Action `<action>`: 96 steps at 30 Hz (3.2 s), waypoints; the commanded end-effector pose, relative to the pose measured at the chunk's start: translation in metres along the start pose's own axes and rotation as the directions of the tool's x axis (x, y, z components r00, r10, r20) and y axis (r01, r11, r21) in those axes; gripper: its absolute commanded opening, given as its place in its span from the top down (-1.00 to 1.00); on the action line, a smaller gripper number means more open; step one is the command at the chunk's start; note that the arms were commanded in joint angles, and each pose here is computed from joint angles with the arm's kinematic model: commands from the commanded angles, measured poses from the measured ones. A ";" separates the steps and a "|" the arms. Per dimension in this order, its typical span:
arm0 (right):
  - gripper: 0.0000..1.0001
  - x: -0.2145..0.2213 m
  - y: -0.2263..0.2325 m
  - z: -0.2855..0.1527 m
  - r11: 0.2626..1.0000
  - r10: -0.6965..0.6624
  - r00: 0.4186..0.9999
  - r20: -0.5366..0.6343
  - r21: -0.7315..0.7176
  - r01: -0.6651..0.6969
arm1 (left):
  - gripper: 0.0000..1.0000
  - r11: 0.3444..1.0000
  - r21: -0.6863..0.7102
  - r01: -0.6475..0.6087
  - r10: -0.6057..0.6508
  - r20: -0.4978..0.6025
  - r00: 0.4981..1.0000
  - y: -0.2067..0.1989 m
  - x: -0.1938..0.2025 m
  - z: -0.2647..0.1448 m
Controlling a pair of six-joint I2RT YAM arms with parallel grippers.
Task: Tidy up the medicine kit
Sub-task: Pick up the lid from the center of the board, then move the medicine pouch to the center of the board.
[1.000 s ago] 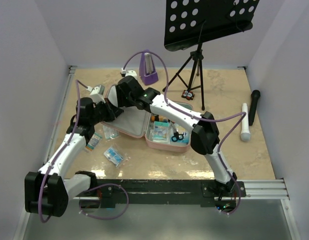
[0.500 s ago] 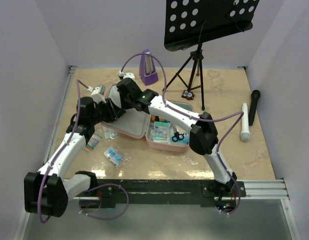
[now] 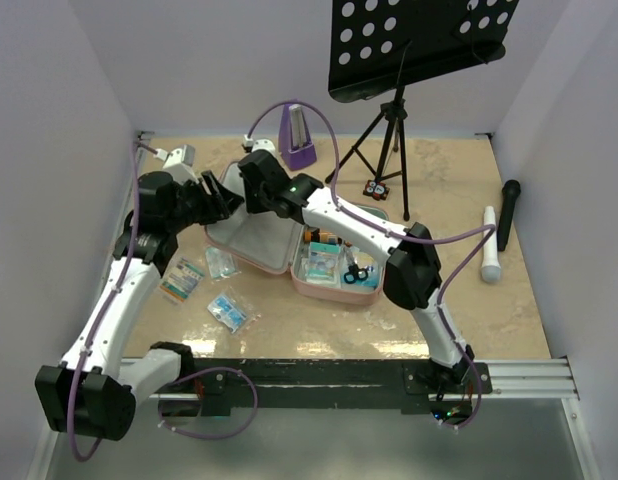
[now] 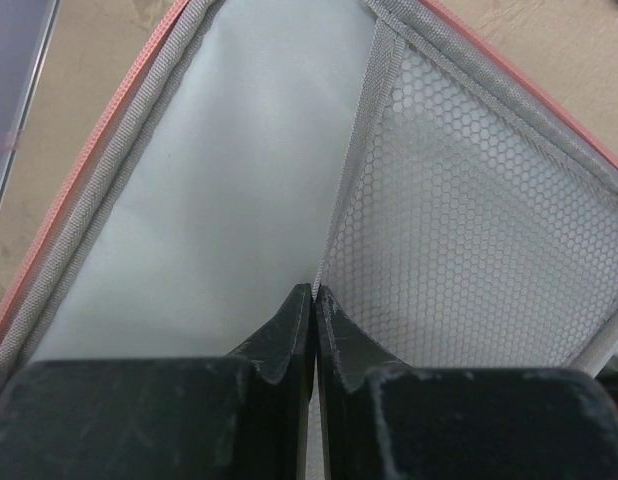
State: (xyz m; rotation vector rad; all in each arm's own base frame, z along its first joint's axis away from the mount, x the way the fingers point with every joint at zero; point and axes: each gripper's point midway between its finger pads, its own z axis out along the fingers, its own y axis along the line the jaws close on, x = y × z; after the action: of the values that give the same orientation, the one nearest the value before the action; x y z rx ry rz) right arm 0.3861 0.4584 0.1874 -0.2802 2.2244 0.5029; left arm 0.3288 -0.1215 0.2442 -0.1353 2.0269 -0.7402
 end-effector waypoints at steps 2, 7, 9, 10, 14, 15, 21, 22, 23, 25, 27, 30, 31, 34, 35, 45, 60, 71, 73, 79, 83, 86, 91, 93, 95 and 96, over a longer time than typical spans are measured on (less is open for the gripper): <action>0.87 -0.018 0.000 -0.022 1.000 -0.014 0.999 0.046 -0.002 0.014 | -0.17 0.998 0.051 -0.036 0.029 0.140 0.990 -0.036 -0.048 -0.033; 0.88 -0.020 -0.001 -0.028 1.000 -0.012 0.999 0.051 -0.005 0.013 | -0.20 1.000 -0.006 -0.026 0.027 0.207 0.978 -0.034 -0.064 -0.046; 0.88 -0.022 -0.001 -0.032 1.000 -0.011 0.998 0.056 -0.008 0.011 | -0.20 0.997 -0.070 -0.010 0.024 0.205 0.978 -0.021 -0.062 -0.046; 0.88 -0.022 -0.001 -0.034 1.000 -0.010 0.998 0.056 -0.010 0.011 | -0.20 0.994 -0.108 0.000 0.021 0.195 0.981 -0.012 -0.058 -0.044; 0.87 -0.022 -0.002 -0.041 1.000 -0.009 0.998 0.060 -0.017 0.010 | -0.20 0.977 -0.210 0.027 0.006 0.156 0.988 0.016 -0.042 -0.035; 0.88 -0.022 -0.003 -0.041 1.000 -0.006 0.998 0.061 -0.016 0.007 | -0.19 0.975 -0.219 0.033 0.000 0.147 0.989 0.021 -0.037 -0.033; 0.88 -0.020 -0.005 -0.046 1.000 -0.010 0.998 0.064 -0.015 0.011 | -0.21 0.984 -0.171 0.053 -0.033 0.116 0.993 0.032 -0.022 -0.019; 0.88 -0.020 -0.006 -0.046 1.000 -0.009 0.998 0.061 -0.016 0.010 | -0.21 0.985 -0.162 0.066 -0.049 0.105 0.993 0.034 -0.020 -0.015; 0.88 -0.020 -0.005 -0.046 1.000 -0.010 0.998 0.063 -0.017 0.011 | -0.21 0.986 -0.148 0.071 -0.059 0.090 0.994 0.034 -0.018 -0.013; 0.88 -0.020 -0.006 -0.047 1.000 -0.007 0.998 0.062 -0.018 0.009 | -0.21 0.991 -0.112 0.079 -0.072 0.069 0.995 0.032 -0.014 -0.008; 0.88 -0.020 -0.004 -0.048 1.000 -0.008 0.998 0.066 -0.024 0.009 | -0.16 0.992 -0.092 0.085 -0.080 0.056 0.995 0.030 -0.012 -0.004; 0.88 -0.021 -0.005 -0.049 1.000 -0.007 0.998 0.067 -0.025 0.008 | 0.04 0.996 -0.042 0.083 -0.081 0.051 0.995 0.023 -0.011 -0.001; 0.88 -0.020 -0.005 -0.048 1.000 -0.007 0.998 0.065 -0.025 0.009 | 0.16 0.996 -0.031 0.080 -0.078 0.048 0.996 0.022 -0.009 0.000; 0.71 -0.020 -0.006 -0.050 1.000 -0.009 0.998 0.065 -0.025 0.010 | 0.54 0.997 -0.009 0.075 -0.074 0.046 0.996 0.018 -0.010 0.001; 0.55 -0.021 -0.004 -0.051 0.999 -0.009 0.998 0.065 -0.030 0.011 | 0.65 0.997 -0.007 0.073 -0.073 0.048 0.996 0.018 -0.011 0.001; -0.25 -0.054 -0.003 -0.101 0.998 0.036 0.990 0.135 -0.063 -0.028 | 1.00 0.998 0.009 0.054 -0.055 0.054 0.997 0.011 -0.017 -0.005; -0.02 0.026 -0.068 -0.172 0.997 0.041 0.981 0.189 -0.078 -0.026 | 1.00 0.998 0.065 0.011 -0.018 0.115 0.993 -0.019 -0.042 -0.030; -0.09 0.101 0.019 -0.199 0.932 -0.133 0.974 0.184 -0.310 0.186 | 1.00 0.999 0.025 0.028 -0.031 0.151 0.988 -0.011 -0.040 -0.038; -0.15 0.124 0.033 -0.190 0.918 -0.176 0.971 0.159 -0.329 0.220 | 1.00 1.000 0.016 0.026 -0.029 0.160 0.987 -0.012 -0.042 -0.042; -0.22 0.159 0.070 -0.174 0.875 -0.237 0.956 0.171 -0.391 0.287 | 1.00 0.998 -0.029 0.062 -0.056 0.181 0.982 -0.003 -0.037 -0.046; -0.25 0.182 0.083 -0.158 0.858 -0.277 0.946 0.170 -0.398 0.324 | 1.00 0.992 -0.077 0.096 -0.080 0.190 0.979 0.010 -0.030 -0.045; -0.29 0.194 0.089 -0.144 0.855 -0.307 0.937 0.170 -0.383 0.349 | 1.00 0.991 -0.085 0.104 -0.087 0.187 0.979 0.014 -0.027 -0.044; -0.41 0.214 0.089 -0.113 0.870 -0.342 0.929 0.141 -0.325 0.370 | 1.00 0.990 -0.090 0.108 -0.091 0.176 0.980 0.017 -0.022 -0.042; -0.46 0.219 0.088 -0.103 0.879 -0.347 0.929 0.131 -0.300 0.371 | 1.00 0.989 -0.095 0.111 -0.094 0.169 0.981 0.019 -0.019 -0.041; -0.51 0.221 0.089 -0.095 0.887 -0.345 0.930 0.131 -0.280 0.368 | 1.00 0.989 -0.098 0.112 -0.095 0.164 0.982 0.021 -0.017 -0.040; -0.54 0.221 0.091 -0.093 0.889 -0.342 0.930 0.133 -0.275 0.366 | 1.00 0.988 -0.101 0.113 -0.096 0.162 0.982 0.022 -0.016 -0.039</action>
State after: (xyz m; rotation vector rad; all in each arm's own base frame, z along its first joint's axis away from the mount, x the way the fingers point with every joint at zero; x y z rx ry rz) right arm 0.1349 0.4685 0.0678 -0.8951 2.0305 0.6117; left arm 0.3054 -0.0822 0.2518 -0.3451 1.9674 -0.6568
